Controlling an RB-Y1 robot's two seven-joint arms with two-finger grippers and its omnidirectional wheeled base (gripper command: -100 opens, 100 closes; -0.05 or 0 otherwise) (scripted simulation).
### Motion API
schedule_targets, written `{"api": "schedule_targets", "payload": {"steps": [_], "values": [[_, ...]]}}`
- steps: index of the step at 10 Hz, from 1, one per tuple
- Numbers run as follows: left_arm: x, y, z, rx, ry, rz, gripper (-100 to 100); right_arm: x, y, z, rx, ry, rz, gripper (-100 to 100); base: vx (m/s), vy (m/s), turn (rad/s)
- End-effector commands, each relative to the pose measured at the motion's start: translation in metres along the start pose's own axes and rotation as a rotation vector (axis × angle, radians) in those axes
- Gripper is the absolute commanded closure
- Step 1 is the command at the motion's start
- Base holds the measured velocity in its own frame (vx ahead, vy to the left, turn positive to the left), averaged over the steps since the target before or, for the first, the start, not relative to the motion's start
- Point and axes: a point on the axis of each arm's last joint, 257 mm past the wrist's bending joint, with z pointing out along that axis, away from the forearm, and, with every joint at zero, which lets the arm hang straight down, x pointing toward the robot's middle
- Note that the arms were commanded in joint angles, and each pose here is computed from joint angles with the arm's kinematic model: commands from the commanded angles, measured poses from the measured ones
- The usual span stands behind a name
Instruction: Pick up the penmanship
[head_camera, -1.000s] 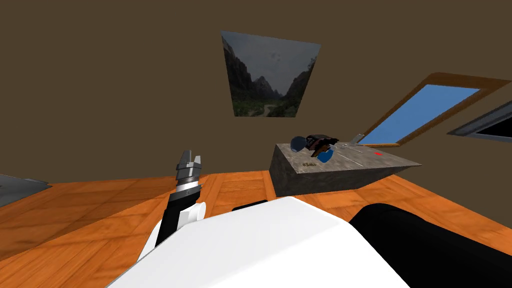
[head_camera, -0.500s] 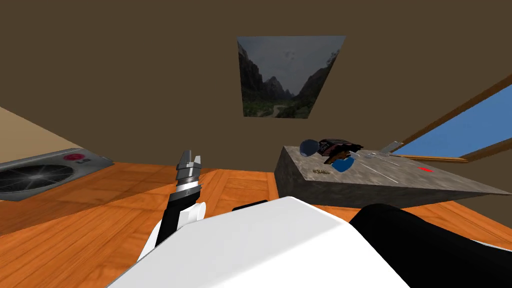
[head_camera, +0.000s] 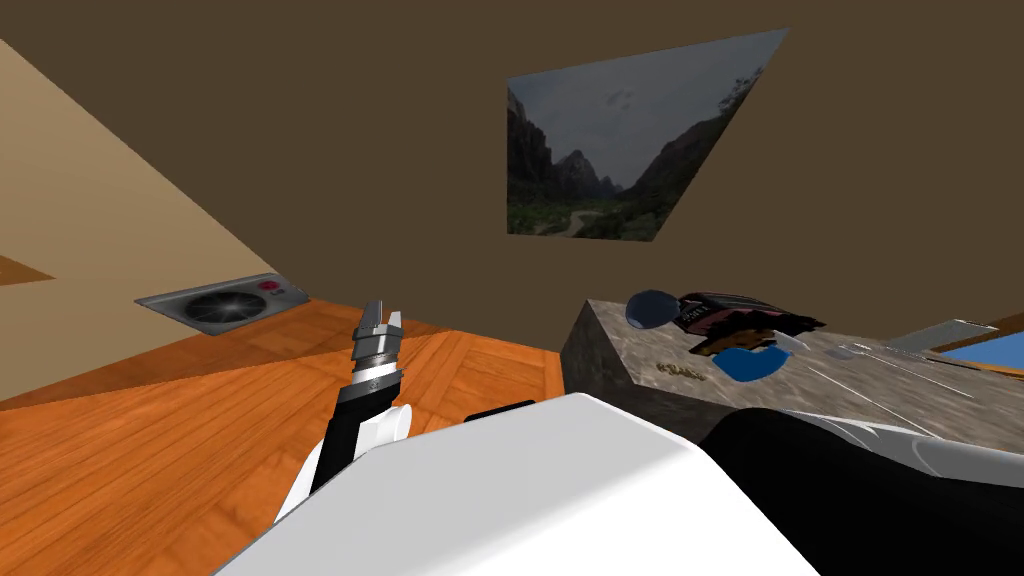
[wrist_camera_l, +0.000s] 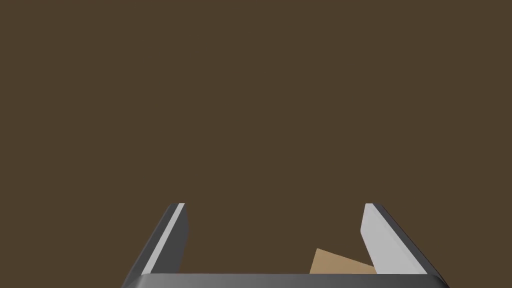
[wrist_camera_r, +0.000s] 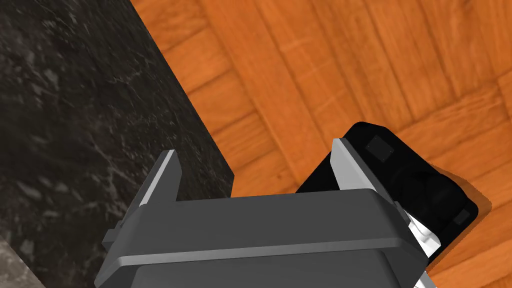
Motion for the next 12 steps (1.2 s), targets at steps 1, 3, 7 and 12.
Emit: {"api": "schedule_targets", "payload": {"steps": [1, 3, 7, 12], "values": [[0.000, 0.000, 0.000, 0.000, 0.000, 0.000, 0, 0.022, -0.026, -0.011, 0.046, 0.051, -0.021, -100, 0.016, -0.026, 0.324], [0.000, 0.000, 0.000, 0.000, 0.000, 0.000, 0, 0.035, -0.043, -0.021, 0.080, 0.085, -0.036, -100, 0.016, -0.035, 0.175], [0.000, 0.000, 0.000, 0.000, 0.000, 0.000, 0, 0.046, -0.071, -0.035, 0.143, 0.121, -0.072, -100, 0.028, -0.070, 0.397], [0.000, 0.000, 0.000, 0.000, 0.000, 0.000, 0, 0.047, -0.052, -0.013, 0.136, 0.107, -0.060, -100, 0.009, -0.035, 0.109]]}}
